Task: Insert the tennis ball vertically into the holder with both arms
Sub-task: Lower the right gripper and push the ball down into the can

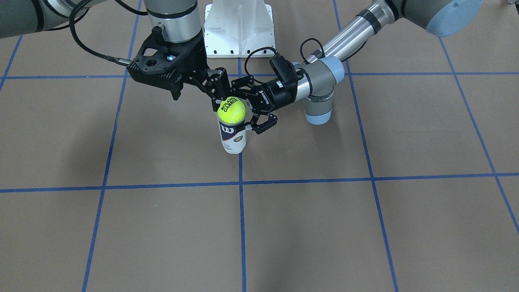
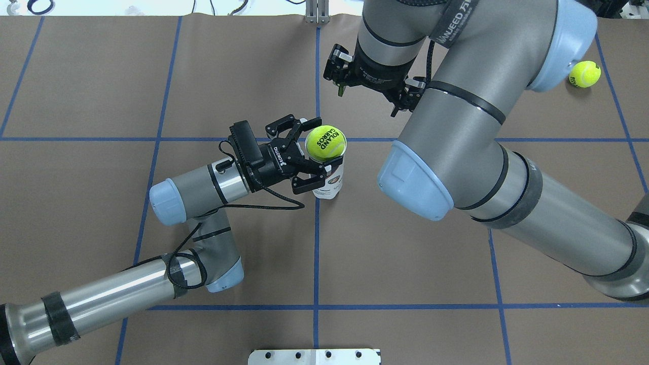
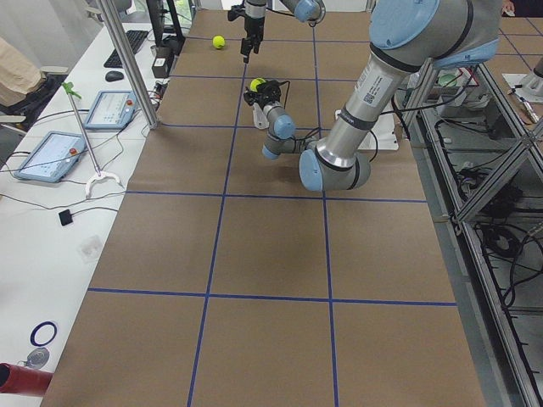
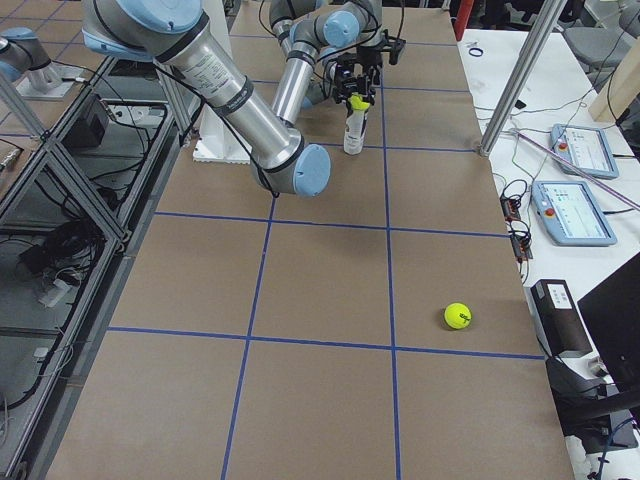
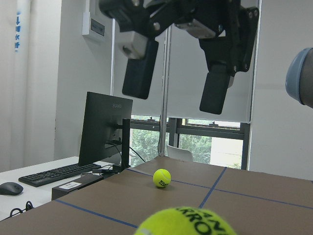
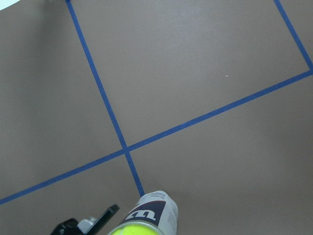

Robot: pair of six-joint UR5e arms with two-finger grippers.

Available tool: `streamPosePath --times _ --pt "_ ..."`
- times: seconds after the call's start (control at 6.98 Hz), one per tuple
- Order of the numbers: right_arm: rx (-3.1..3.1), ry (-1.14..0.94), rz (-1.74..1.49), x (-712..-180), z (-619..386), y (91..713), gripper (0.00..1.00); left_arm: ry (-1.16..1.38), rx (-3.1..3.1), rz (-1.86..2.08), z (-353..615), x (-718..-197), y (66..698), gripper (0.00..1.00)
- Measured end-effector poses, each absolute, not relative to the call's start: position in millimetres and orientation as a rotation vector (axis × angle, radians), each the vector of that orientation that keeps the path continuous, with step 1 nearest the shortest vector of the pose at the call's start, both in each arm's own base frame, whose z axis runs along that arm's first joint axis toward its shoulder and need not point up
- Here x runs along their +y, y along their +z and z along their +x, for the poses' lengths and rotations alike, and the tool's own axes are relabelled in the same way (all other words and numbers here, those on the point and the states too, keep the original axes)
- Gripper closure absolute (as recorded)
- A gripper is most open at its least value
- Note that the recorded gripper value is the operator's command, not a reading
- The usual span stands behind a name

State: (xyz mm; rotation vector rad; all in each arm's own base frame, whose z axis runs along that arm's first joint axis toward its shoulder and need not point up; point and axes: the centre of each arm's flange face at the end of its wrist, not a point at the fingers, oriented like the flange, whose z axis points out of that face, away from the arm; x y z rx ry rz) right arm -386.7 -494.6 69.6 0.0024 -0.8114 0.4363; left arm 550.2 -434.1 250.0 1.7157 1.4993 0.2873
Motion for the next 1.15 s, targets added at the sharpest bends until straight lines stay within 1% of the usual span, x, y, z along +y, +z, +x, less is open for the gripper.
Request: streamPosePath --times 0.57,0.72,0.86,1.0,1.15 --pt "-0.811 0.434 0.003 -494.3 -385.3 72.3 0.00 0.291 1.499 1.709 545.3 -429.1 259.8 0.01" --pt "-0.815 0.433 0.006 -493.4 -384.8 71.0 0.07 0.289 1.503 1.712 544.2 -428.3 258.0 0.01" --pt "-0.822 0.428 0.008 -490.5 -387.4 68.3 0.90 0.288 1.504 1.713 543.7 -428.1 257.5 0.01" --pt "-0.829 0.417 0.005 -485.3 -393.6 65.4 1.00 0.288 1.504 1.712 543.7 -428.0 257.7 0.01" --pt "-0.834 0.403 -0.002 -478.8 -401.0 63.2 1.00 0.289 1.505 1.712 544.0 -427.7 257.7 0.01"
